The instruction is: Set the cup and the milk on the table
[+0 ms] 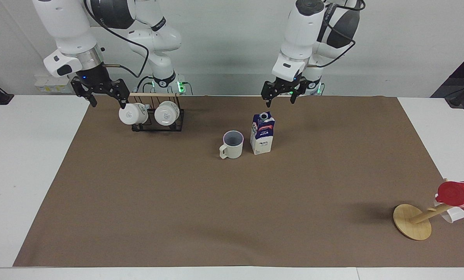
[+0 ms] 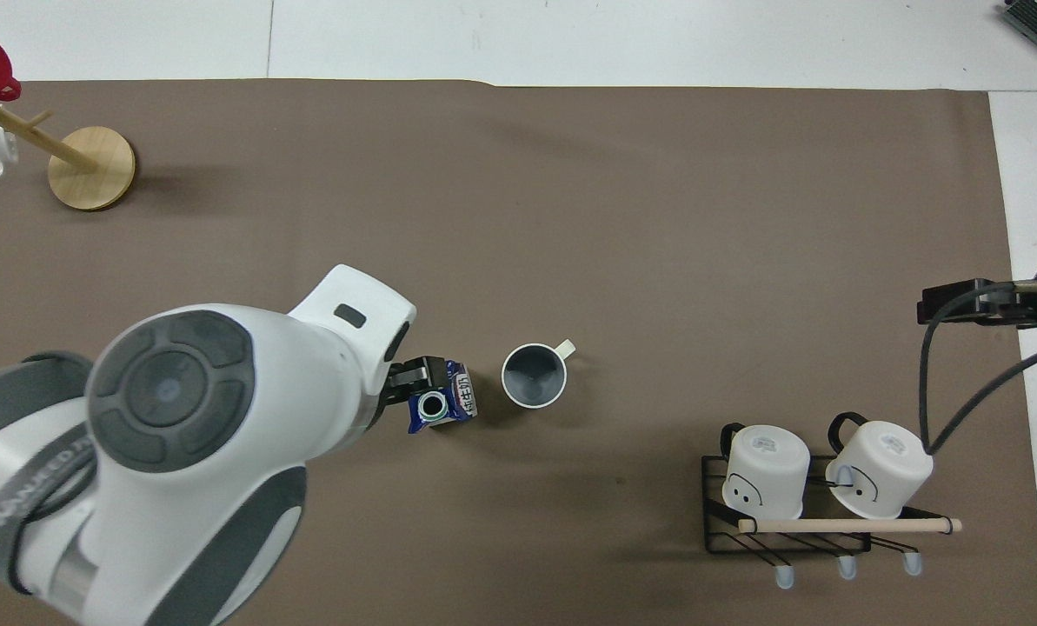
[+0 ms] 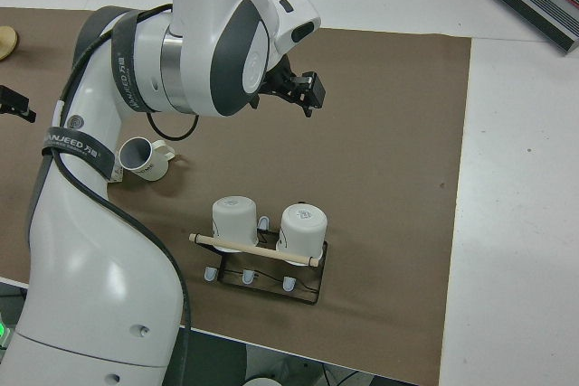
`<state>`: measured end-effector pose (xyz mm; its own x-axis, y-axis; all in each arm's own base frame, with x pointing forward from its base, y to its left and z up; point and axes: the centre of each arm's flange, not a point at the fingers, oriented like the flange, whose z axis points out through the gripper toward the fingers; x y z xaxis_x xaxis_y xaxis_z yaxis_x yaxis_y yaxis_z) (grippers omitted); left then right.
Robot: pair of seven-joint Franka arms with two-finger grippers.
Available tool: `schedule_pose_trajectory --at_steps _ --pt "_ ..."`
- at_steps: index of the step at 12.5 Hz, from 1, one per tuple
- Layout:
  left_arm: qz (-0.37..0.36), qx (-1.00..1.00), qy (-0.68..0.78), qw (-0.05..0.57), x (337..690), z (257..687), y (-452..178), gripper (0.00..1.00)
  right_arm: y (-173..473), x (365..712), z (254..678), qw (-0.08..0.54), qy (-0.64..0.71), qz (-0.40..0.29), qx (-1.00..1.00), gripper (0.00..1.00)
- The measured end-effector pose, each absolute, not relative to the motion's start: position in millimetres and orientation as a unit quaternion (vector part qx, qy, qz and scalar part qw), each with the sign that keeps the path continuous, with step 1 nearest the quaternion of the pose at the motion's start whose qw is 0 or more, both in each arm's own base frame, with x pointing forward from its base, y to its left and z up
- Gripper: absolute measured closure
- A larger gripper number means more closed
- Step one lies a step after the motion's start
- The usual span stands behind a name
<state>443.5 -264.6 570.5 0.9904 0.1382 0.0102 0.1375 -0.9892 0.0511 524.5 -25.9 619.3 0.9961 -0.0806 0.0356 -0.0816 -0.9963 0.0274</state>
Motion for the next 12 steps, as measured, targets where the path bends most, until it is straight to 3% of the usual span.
schedule_pose_trajectory --at_steps 4,6,12 --pt "0.002 1.000 0.008 0.021 470.7 610.0 -129.8 0.00 -34.0 506.5 678.4 0.013 -0.045 0.017 0.999 0.00" --pt "0.013 1.000 0.002 0.023 481.0 626.1 -79.1 0.00 -29.9 505.4 681.4 0.014 -0.037 0.017 0.999 0.00" --pt "0.020 1.000 0.003 0.021 483.2 657.9 -27.3 0.00 -20.8 517.2 664.8 0.017 -0.030 -0.001 0.999 0.00"
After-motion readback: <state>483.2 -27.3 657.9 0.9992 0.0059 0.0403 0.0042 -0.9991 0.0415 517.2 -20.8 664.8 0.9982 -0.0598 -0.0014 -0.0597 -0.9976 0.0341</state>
